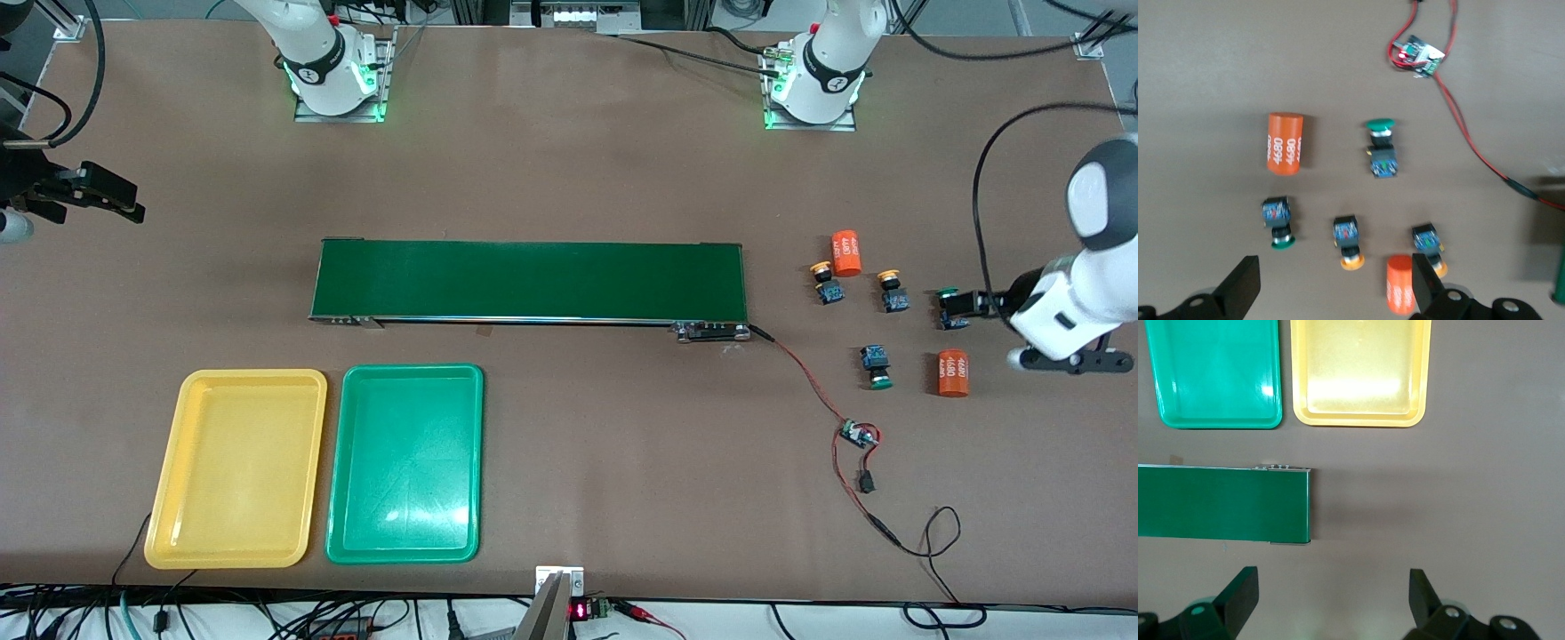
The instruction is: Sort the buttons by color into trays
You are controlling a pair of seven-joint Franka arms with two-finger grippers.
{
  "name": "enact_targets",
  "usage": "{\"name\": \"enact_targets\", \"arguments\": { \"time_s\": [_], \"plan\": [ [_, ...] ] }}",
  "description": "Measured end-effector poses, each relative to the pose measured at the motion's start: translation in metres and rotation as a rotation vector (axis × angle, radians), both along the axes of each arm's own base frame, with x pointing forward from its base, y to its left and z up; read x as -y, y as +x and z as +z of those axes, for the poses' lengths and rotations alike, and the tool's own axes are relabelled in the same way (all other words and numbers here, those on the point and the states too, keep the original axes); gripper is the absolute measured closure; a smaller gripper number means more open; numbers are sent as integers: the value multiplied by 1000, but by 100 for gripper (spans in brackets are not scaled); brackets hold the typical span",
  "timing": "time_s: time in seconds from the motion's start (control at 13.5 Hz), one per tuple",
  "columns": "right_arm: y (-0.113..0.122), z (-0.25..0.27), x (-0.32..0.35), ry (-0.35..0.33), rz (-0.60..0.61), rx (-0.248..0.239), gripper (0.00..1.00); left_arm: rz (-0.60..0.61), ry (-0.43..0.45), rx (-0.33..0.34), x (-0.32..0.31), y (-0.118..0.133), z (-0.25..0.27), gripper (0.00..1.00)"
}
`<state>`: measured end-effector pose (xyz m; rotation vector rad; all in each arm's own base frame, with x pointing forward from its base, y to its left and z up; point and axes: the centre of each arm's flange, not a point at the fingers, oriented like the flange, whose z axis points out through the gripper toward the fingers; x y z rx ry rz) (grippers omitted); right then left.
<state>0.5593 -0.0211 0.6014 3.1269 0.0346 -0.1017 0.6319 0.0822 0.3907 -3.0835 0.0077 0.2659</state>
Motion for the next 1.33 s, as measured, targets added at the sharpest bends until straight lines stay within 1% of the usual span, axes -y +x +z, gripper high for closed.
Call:
{"name": "enact_targets", "arguments": {
  "time_s": [0.15, 0.3, 0.52, 0.67, 0.81, 1.04, 1.11, 1.18, 1.26, 1.33],
  "plan": [
    [0, 0, 0, 0, 0, -1, 0, -36, -8, 38, -15, 12, -41, 0],
    [0, -1, 0, 0, 0, -1, 0, -97, -16, 87, -42, 17, -80, 0],
    [0, -1, 0, 0, -1, 0, 0, -161, -20, 137, -79, 6, -122, 0],
    [0, -1, 0, 0, -1, -1, 0, -187, -17, 170, -85, -4, -145, 0],
    [0, -1, 0, 0, -1, -1, 0, -209, -18, 185, -83, -9, -165, 0],
    [0, -1, 1, 0, -2, -1, 0, -215, -25, 178, -84, -12, -189, 3],
    [0, -1, 1, 0, -2, -1, 0, -214, -26, 176, -85, -13, -195, 11],
    [0, -1, 1, 0, -3, -1, 0, -212, -28, 173, -86, -14, -201, 11],
    [0, -1, 1, 0, -3, -1, 0, -210, -29, 171, -87, -15, -205, 17],
    [0, -1, 1, 0, -3, -1, 0, -209, -30, 170, -88, -15, -207, 29]
  ]
}}
